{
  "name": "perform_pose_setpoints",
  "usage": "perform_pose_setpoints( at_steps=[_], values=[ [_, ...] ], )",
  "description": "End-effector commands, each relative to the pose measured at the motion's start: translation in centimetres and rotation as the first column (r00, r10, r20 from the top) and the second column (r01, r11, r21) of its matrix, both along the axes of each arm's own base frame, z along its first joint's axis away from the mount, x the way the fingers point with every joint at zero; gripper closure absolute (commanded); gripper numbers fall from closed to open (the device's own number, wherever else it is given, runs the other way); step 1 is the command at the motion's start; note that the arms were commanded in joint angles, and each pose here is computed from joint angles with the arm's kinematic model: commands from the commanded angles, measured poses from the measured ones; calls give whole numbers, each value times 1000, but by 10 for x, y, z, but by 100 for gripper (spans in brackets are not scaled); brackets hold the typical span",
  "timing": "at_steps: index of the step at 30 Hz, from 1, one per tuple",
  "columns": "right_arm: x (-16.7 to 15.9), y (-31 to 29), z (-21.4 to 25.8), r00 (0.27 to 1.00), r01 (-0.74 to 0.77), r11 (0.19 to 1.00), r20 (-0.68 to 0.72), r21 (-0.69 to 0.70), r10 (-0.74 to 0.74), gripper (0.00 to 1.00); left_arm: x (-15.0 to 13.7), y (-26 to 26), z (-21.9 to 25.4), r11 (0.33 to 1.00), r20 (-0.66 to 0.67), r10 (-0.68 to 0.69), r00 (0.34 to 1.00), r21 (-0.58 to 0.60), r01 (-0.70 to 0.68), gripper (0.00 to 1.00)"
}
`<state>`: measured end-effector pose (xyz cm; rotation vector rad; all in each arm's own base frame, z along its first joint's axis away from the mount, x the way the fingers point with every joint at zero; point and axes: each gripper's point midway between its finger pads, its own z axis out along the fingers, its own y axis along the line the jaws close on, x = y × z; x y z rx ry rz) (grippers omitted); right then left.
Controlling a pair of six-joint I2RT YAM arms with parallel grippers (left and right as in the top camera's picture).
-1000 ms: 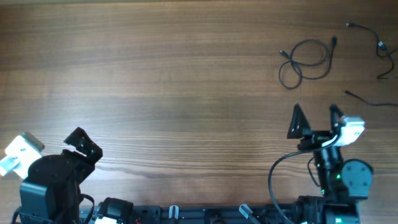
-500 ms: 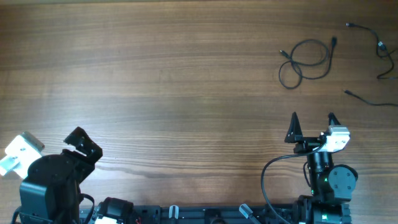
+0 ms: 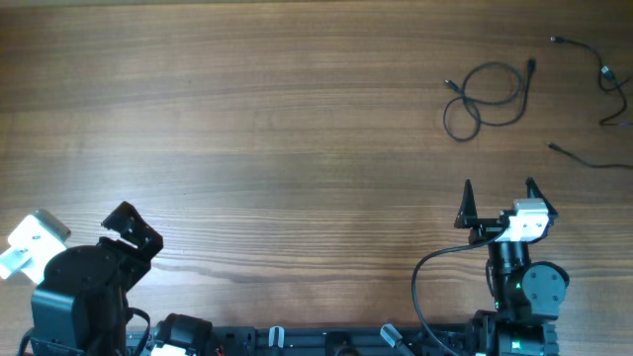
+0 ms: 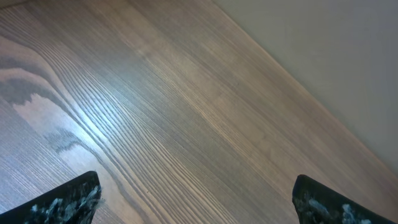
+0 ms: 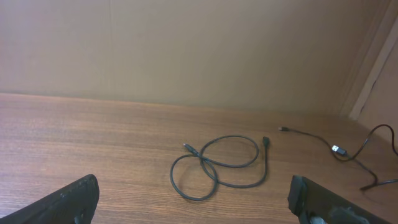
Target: Untangle cables
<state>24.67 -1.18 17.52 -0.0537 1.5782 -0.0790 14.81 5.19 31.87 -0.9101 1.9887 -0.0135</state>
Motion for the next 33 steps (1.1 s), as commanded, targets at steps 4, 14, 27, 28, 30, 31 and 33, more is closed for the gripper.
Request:
perform_pose_setpoints(
  at_steps=[4,14,27,28,30,31,33],
  values=[
    [-1,-3,1,1000,15,1000,14,-19,-15,0,-1,3,1,1000,2,14,1000,14,-14,0],
    [-1,-3,2,1000,14,1000,16,-21,-14,0,-1,3,1,1000,2,13,1000,14,-13,0],
    [-1,-3,2,1000,14,1000,16,-21,-14,0,-48,20,-38,974,-331,-40,943,197,110,0],
    [-1,-3,2,1000,14,1000,16,-21,-14,0,-50,20,-39,973,-340,-39,940,199,113,0],
    [-1,-3,2,1000,14,1000,16,-21,-14,0,-50,20,-39,961,-366,-65,928,226,157,0],
    [-1,-3,2,1000,14,1000,16,-21,-14,0,-51,22,-38,950,-380,-72,922,254,179,0],
    [-1,-3,2,1000,14,1000,16,-21,-14,0,-51,22,-39,942,-395,-89,914,265,207,0]
  ],
)
